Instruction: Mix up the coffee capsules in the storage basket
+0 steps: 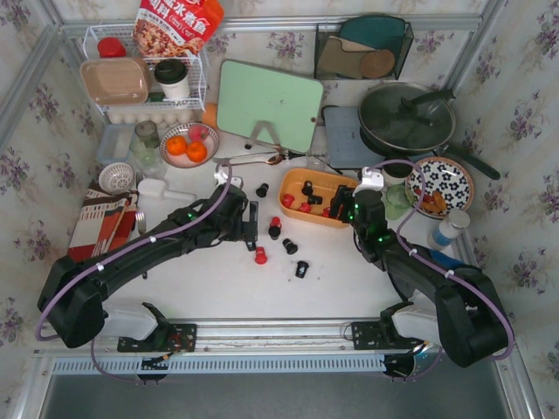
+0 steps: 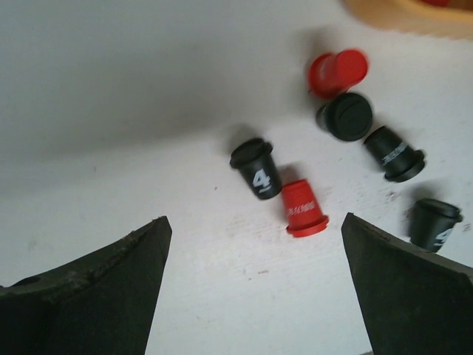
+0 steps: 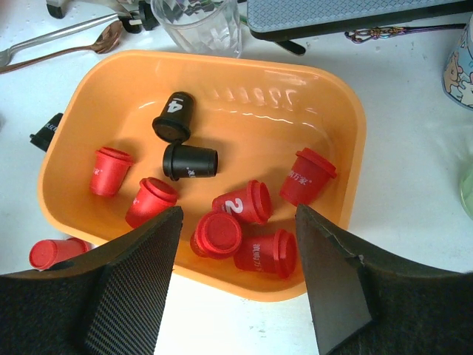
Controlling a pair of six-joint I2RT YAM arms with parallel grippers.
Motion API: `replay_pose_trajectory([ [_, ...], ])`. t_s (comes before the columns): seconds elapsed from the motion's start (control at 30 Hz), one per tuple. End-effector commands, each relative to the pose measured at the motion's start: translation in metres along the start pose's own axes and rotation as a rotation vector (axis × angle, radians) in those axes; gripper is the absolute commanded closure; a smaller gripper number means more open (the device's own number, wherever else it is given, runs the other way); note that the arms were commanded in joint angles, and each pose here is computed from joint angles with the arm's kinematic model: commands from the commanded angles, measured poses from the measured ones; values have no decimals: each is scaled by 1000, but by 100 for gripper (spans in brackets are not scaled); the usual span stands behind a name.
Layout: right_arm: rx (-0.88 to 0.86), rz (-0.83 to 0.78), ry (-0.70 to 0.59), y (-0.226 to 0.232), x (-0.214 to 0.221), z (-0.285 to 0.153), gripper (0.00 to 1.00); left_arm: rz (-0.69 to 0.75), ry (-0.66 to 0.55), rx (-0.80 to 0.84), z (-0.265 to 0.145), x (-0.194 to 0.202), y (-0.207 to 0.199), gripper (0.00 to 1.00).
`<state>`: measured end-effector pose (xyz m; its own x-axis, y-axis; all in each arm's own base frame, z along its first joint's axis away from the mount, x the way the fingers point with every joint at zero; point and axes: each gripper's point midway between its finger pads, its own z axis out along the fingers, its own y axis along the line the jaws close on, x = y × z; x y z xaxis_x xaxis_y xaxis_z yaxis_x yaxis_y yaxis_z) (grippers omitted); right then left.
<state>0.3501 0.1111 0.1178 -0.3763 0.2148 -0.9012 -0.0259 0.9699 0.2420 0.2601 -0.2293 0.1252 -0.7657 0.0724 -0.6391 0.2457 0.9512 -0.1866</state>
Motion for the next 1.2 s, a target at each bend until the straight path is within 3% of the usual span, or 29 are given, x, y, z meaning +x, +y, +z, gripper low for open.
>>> replay_pose_trajectory([
  [0.0, -9, 19, -23, 3, -5, 1, 30, -100, 30, -33, 5, 18, 5, 0],
  [0.3, -13, 21, -31, 3, -8, -1, 30, -182, 5, -12, 12, 21, 1, 0],
  [0.47, -17, 25, -39, 4, -11, -3, 30, -322, -7, -147, 17, 34, 25, 0],
  [0.57, -18, 27, -44, 4, -12, -4, 30, -310, -5, -146, 20, 31, 23, 0],
  [0.73, -26, 28, -38, 6, -11, -3, 30, -255, 62, -278, 27, 29, 25, 0],
  [1.0, -34, 29, -38, 7, -11, -4, 30, -258, 95, -349, 44, 38, 9, 9],
  [1.17, -40, 31, -35, 9, -10, -4, 30, -265, 88, -340, 56, 40, 1, 27],
])
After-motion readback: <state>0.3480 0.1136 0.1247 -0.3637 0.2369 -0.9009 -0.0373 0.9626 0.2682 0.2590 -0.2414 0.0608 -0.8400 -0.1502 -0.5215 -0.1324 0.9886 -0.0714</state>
